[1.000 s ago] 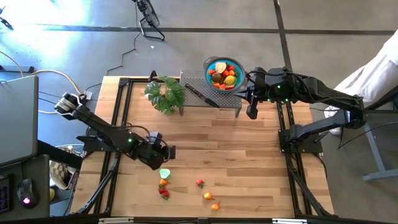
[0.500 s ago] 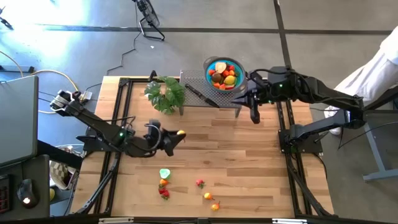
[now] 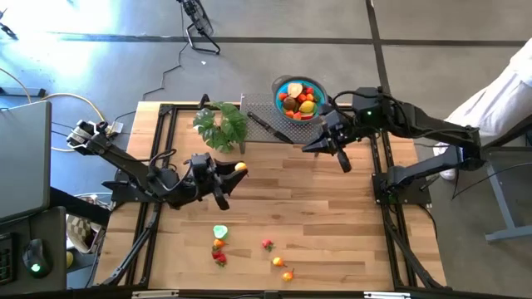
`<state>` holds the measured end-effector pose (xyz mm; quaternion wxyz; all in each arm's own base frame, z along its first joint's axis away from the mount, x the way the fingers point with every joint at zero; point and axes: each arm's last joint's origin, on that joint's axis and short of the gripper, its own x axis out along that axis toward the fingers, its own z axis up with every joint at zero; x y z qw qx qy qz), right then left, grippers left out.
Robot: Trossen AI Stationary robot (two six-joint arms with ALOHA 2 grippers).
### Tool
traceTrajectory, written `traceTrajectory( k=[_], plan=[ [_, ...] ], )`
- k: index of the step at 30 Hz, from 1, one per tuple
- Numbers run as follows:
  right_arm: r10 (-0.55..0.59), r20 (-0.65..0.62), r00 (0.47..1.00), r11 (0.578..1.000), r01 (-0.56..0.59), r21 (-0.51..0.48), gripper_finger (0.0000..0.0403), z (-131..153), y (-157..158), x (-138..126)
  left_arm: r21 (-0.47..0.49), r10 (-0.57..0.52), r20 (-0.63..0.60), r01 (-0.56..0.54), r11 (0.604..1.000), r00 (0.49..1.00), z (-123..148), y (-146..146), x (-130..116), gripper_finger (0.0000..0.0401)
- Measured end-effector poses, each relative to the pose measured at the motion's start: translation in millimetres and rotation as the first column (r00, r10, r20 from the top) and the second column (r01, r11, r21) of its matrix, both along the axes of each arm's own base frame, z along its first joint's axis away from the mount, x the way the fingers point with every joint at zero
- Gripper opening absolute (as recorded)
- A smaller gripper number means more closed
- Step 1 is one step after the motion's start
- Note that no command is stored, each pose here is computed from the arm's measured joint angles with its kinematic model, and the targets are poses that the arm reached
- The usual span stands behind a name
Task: Pick & Place Fruit
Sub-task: Put the yellow pear in the blue bowl on the shelf
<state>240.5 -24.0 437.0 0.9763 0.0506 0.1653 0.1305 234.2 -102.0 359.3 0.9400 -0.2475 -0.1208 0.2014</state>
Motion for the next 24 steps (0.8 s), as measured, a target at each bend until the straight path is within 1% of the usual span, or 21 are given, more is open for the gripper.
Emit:
traceTrajectory(
  k=[4, 8, 13, 18, 20, 24],
  plan=[
    [0.031, 0.014, 0.999, 1.000, -0.031, 0.001, 0.0004, -5, 4, 17, 0.000, 0.008, 0.005, -0.008, 1.000, 1.000, 0, 3, 1, 0.0152],
    [0.059, 0.046, 0.997, 0.998, -0.059, -0.003, 0.0004, -9, 9, 34, 0.000, -0.016, 0.024, 0.016, 1.000, 1.000, 1, 10, 6, 0.0152],
    [0.097, 0.095, 0.991, 0.995, -0.096, -0.016, 0.0004, -9, 15, 43, -0.004, -0.057, 0.044, 0.058, 0.998, 0.997, 0, 23, 16, 0.0152],
    [0.120, 0.094, 0.988, 0.993, -0.119, -0.011, 0.0004, -13, 17, 51, 0.015, -0.094, 0.061, 0.093, 0.996, 0.994, 0, 32, 21, 0.0152],
    [0.125, 0.072, 0.990, 0.992, -0.126, 0.023, 0.0004, -15, 18, 52, 0.024, -0.115, 0.060, 0.114, 0.993, 0.992, 0, 33, 22, 0.0152],
    [0.156, 0.033, 0.987, 0.984, -0.158, 0.082, 0.0004, -26, 19, 66, 0.061, -0.115, 0.046, 0.112, 0.992, 0.992, 0, 32, 22, 0.0152]
  ],
)
